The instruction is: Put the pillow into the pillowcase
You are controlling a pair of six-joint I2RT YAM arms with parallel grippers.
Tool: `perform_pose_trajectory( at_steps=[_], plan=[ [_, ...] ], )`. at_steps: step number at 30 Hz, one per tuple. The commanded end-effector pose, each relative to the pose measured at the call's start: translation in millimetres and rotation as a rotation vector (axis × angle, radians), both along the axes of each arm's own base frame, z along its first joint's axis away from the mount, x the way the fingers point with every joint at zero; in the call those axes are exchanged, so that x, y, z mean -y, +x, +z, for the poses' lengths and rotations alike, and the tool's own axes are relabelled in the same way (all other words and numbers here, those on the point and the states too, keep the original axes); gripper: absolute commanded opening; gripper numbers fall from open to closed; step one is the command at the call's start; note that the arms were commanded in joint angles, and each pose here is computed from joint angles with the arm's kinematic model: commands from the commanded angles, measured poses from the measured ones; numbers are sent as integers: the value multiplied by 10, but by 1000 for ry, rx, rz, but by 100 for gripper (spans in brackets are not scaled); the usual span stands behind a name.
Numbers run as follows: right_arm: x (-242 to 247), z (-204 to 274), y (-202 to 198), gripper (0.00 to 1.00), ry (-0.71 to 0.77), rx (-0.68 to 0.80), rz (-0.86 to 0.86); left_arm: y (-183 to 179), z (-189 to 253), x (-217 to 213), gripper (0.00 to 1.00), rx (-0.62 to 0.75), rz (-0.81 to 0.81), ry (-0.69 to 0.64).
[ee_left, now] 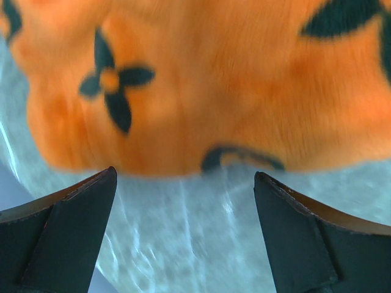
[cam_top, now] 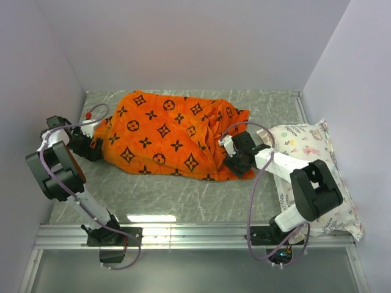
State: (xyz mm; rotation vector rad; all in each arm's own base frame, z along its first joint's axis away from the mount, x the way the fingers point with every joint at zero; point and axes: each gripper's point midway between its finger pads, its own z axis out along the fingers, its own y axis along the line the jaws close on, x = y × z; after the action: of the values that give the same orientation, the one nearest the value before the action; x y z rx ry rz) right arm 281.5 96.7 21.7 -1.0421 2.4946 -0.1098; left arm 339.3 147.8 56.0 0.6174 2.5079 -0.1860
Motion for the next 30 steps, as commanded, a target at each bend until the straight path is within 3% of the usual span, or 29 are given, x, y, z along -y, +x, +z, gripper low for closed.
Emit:
perform_pose_trajectory(
  at_steps=[1,2,4,5,6,7,8,9,10,11,14,15,18,22,24,26,29,30],
  plan=[
    [-161,-54,148,78,2,45,29,320,-19,81,99,90,-144,82],
    [-168,-100,142,76,-8,30,28,327,-149,115,99,69,-161,91],
    [-186,-70,203,60,-17,31,36,340,-256,186,99,43,-189,112],
    [-152,-58,219,44,-35,42,29,335,-316,226,98,27,-199,107],
    [-149,-43,213,19,-35,42,41,319,-338,286,92,8,-212,99],
    [-170,-23,184,5,-24,33,54,301,-341,321,67,-6,-206,80],
    [-168,40,125,0,0,19,48,331,-267,321,49,0,-197,66],
    [-181,106,99,0,30,17,48,299,-203,331,15,-11,-153,25],
    [-178,202,107,0,62,30,34,309,-106,300,4,3,-129,8],
    [-209,409,80,0,131,58,25,380,110,219,1,50,-101,9],
    [61,924,200,0,219,172,-64,372,605,-109,0,140,-2,-40],
    [197,1026,188,0,240,181,-99,200,666,-207,0,110,24,-67],
    [303,1432,153,0,295,265,-93,108,991,-334,0,149,18,-59],
    [209,1760,106,0,379,328,-85,-3,1289,-194,0,202,25,-77],
    [177,1928,144,0,428,357,-115,32,1443,-83,0,233,59,-151],
    [176,2345,272,0,483,449,-124,160,1845,-11,0,325,123,-240],
    [349,3348,468,0,581,640,-169,357,2704,-61,0,552,174,-244],
    [406,3898,452,0,619,759,-158,346,2979,-15,0,591,245,-325]
  ],
)
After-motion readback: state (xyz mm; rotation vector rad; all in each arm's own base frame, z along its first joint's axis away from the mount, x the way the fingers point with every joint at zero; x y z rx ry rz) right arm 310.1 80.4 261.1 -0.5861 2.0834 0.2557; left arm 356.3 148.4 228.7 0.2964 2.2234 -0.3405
